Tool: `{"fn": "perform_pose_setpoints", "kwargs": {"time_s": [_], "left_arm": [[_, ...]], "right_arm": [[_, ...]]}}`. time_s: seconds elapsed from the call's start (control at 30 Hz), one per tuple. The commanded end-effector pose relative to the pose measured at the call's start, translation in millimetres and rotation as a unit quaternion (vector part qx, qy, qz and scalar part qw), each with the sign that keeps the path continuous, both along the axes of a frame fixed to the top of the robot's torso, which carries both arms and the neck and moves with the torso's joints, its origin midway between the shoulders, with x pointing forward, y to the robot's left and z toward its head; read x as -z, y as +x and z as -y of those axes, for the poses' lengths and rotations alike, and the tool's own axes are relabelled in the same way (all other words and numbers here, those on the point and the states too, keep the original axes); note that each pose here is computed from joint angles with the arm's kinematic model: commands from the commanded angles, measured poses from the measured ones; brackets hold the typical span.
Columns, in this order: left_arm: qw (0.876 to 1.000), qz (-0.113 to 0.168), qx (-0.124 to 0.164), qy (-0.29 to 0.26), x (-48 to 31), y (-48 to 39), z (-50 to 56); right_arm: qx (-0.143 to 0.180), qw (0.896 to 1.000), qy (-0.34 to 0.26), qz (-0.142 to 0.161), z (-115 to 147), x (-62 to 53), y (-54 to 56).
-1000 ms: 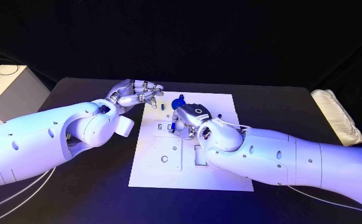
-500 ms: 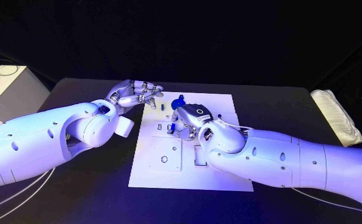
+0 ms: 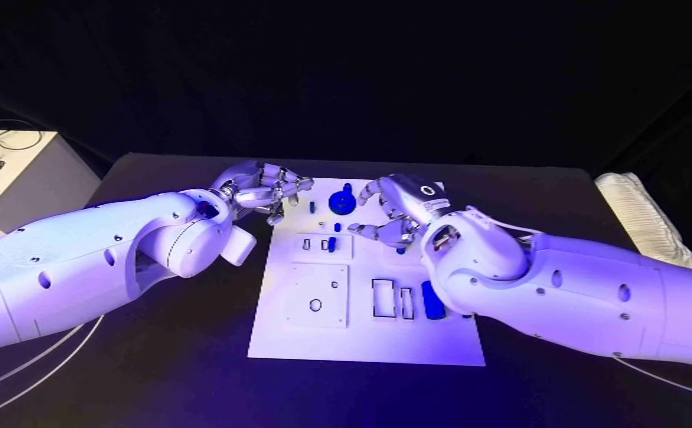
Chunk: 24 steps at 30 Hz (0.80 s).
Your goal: Assemble the parts on the task board
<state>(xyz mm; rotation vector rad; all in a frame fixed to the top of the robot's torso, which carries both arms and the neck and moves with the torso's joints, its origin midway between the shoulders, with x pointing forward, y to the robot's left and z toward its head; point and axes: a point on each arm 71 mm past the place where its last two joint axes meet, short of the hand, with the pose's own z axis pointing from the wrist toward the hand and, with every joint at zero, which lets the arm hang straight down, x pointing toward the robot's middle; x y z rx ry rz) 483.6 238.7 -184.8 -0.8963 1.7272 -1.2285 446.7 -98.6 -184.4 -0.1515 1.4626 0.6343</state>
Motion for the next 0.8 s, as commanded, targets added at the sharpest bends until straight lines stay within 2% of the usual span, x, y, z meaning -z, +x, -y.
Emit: {"fn": "perform_pose_setpoints", "kwargs": {"time_s": [0.03,0.1,0.17,0.3,0.5,0.67,0.8], "left_arm": [[0.992,-0.037,0.032,0.118,9.0,-1.5,3.2],[0.985,-0.047,0.045,0.159,11.7,-1.5,5.1],[0.974,-0.057,0.063,0.212,13.7,-0.6,8.1],[0.953,-0.069,0.088,0.282,13.8,2.6,15.2],[0.922,-0.073,0.123,0.36,10.9,12.2,30.1],[0.905,-0.065,0.137,0.397,4.2,24.0,42.6],[0.895,-0.061,0.145,0.418,2.2,29.0,48.8]], "right_arm": [[0.012,0.996,0.068,-0.048,19.7,-8.6,1.8],[0.038,0.991,0.098,-0.085,36.9,-12.6,3.2],[0.072,0.98,0.134,-0.129,57.8,-17.6,4.1],[0.106,0.965,0.171,-0.17,82.0,-25.0,4.4],[0.13,0.952,0.197,-0.196,104.0,-30.1,3.1],[0.138,0.948,0.2,-0.206,112.3,-30.6,3.5],[0.139,0.947,0.2,-0.209,114.4,-30.6,4.1]]}}
